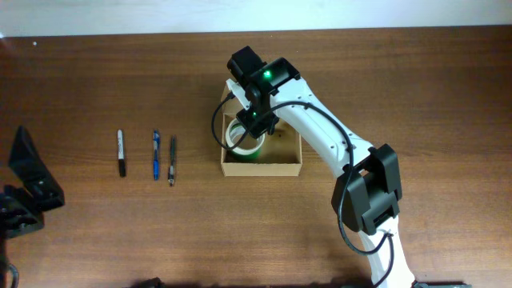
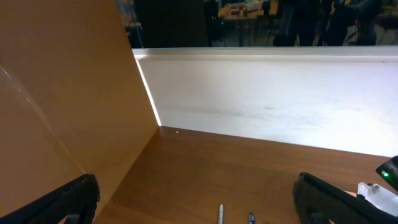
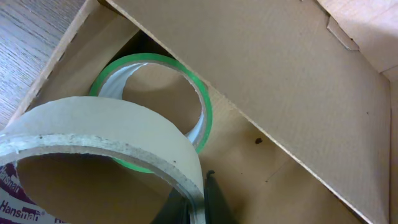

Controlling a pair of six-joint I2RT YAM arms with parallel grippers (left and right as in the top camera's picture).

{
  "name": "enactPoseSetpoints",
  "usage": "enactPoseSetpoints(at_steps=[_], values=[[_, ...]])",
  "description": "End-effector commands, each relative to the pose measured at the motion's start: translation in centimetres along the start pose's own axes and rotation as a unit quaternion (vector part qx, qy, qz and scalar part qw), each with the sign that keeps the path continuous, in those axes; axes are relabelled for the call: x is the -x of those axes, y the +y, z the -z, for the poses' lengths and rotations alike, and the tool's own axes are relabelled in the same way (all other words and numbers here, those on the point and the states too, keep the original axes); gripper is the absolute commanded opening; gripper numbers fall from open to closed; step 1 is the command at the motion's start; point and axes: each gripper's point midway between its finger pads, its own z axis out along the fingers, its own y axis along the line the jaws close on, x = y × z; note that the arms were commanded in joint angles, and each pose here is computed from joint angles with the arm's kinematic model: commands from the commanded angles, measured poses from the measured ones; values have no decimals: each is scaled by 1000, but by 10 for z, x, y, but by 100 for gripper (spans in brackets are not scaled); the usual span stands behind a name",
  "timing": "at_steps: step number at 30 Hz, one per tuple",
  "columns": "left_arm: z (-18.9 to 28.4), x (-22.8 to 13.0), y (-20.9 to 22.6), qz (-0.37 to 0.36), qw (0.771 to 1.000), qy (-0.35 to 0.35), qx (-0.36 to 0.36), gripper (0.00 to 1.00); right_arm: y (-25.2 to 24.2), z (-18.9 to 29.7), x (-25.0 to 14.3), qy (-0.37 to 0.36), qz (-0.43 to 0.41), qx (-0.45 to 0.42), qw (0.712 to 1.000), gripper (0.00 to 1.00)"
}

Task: Pack container
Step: 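Lower the white tape onto the green tape and open the right gripper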

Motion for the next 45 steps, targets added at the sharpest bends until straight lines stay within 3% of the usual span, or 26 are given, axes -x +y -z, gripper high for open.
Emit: enactPoseSetpoints(at_steps=[1, 12, 31, 34, 36, 38, 43, 45], values=[[-2, -1, 2, 9, 1000, 2, 6, 99, 3, -13, -4, 15, -8, 6, 1000, 4], [-2, 0, 2, 9, 1000, 2, 6, 99, 4, -34, -24, 48, -11, 9, 999, 4], [-2, 1, 2, 9, 1000, 0, 6, 99, 6, -35, 9, -17, -34, 17, 999, 4], [-2, 1, 2, 9, 1000, 0, 6, 99, 6, -35, 7, -14, -34, 17, 999, 36], [-2, 1, 2, 9, 1000, 0, 6, 99, 7, -35, 5, -10, -34, 17, 999, 64], [-2, 1, 2, 9, 1000, 0, 5, 99, 7, -35, 2, -4, -35, 17, 999, 81], [-2, 1, -1, 9, 1000, -1, -3, 99, 7, -35, -4, 8, -35, 18, 999, 98], [-2, 1, -1, 9, 1000, -1, -3, 99, 8, -34, -8, 18, -35, 19, 999, 99]])
